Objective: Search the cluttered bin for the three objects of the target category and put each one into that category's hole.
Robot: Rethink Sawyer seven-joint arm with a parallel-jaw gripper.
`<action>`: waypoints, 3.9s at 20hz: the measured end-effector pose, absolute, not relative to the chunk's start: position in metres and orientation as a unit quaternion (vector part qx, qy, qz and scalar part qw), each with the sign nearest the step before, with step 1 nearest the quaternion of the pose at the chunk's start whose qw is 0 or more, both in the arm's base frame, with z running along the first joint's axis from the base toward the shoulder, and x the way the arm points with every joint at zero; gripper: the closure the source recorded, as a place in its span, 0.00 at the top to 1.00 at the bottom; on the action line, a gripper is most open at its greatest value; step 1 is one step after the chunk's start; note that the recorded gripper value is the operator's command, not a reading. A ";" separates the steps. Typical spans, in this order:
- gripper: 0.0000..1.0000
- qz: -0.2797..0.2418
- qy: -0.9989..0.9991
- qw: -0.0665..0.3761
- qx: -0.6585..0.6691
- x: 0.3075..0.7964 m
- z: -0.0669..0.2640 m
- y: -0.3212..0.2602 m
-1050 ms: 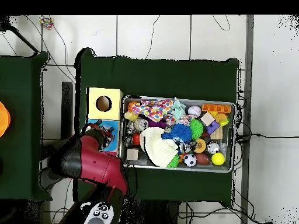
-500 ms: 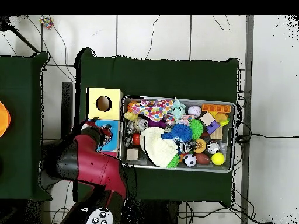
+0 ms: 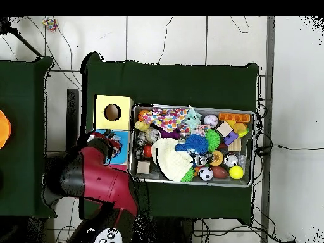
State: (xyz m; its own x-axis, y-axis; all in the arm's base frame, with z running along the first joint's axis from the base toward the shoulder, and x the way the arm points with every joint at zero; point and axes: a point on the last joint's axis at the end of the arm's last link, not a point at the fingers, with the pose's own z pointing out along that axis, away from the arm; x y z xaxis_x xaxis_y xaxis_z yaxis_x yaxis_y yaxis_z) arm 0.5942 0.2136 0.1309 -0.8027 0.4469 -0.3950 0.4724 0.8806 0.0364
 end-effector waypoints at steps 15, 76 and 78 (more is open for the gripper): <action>0.00 -0.044 0.955 0.189 0.224 0.576 0.127 0.205; 0.00 -0.049 0.961 0.139 0.232 0.544 0.107 0.198; 0.00 -0.049 0.961 0.140 0.232 0.545 0.107 0.198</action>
State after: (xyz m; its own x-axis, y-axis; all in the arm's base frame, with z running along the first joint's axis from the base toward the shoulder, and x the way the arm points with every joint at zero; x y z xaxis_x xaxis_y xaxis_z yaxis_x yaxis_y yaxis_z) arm 0.5448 0.1981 0.1066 -0.8535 0.4320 -0.2915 0.4595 0.8877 -0.0295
